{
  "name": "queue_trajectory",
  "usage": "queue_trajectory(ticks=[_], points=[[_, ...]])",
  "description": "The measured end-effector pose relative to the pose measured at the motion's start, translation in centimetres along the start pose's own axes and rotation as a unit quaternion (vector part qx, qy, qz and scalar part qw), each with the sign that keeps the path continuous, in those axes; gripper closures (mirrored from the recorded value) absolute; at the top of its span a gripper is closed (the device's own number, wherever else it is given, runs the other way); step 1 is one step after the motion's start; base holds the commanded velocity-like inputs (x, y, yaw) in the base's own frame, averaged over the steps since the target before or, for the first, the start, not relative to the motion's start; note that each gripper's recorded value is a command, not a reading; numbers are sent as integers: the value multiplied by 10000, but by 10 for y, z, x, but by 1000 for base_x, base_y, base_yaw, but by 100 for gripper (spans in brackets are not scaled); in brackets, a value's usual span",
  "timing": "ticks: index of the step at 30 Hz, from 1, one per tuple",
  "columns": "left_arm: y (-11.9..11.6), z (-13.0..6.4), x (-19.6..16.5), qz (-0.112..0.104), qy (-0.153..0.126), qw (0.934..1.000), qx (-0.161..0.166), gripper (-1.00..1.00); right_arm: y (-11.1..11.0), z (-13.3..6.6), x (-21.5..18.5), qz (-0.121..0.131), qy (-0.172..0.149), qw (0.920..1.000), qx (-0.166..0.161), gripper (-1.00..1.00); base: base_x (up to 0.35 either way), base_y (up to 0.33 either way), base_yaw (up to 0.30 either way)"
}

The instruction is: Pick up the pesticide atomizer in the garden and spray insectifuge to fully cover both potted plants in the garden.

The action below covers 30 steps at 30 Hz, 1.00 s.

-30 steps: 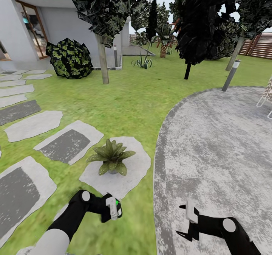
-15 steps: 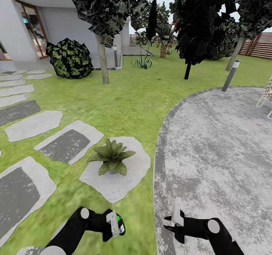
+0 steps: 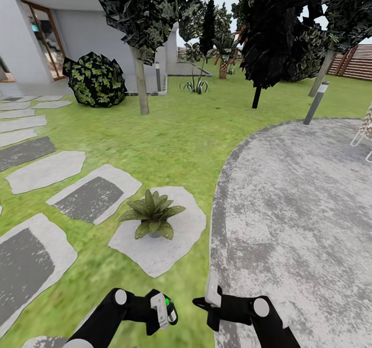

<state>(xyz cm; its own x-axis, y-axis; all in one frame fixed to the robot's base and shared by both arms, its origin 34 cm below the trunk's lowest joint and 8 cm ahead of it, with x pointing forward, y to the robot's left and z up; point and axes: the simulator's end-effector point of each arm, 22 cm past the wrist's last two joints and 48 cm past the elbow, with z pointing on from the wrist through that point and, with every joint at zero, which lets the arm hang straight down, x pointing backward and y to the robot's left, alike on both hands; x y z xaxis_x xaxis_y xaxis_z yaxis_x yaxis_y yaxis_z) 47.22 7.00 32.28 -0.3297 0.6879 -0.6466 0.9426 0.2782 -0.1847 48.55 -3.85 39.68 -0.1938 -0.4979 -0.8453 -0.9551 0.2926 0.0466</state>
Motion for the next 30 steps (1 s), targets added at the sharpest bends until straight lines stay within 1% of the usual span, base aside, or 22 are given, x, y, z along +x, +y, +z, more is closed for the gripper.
queue_trajectory(ticks=[8,17,21,24,25,27,30], points=[[-1,1,-2,1,-29,10000,27,100,-3,-1,-4,-46,-19,10000,33,100,0,0,0],[-13,12,-24,25,-207,9997,152,100,-2,0,-3,-36,-16,10000,23,100,0,0,0],[-23,14,-31,39,-254,9990,354,100,0,1,-4,-60,-16,10000,-8,100,0,0,0],[-26,16,-35,53,-288,9988,404,100,2,3,-5,-98,-14,9999,-52,100,0,0,0],[-26,16,-36,84,-311,9987,406,100,3,3,-5,-100,-13,9999,-56,100,0,0,0],[-27,16,-41,244,-420,9980,410,100,3,3,-5,-100,-13,9999,-60,100,0,0,0],[-27,16,-44,324,-479,9975,409,100,3,4,-5,-103,-12,9999,-63,100,0,0,0]])
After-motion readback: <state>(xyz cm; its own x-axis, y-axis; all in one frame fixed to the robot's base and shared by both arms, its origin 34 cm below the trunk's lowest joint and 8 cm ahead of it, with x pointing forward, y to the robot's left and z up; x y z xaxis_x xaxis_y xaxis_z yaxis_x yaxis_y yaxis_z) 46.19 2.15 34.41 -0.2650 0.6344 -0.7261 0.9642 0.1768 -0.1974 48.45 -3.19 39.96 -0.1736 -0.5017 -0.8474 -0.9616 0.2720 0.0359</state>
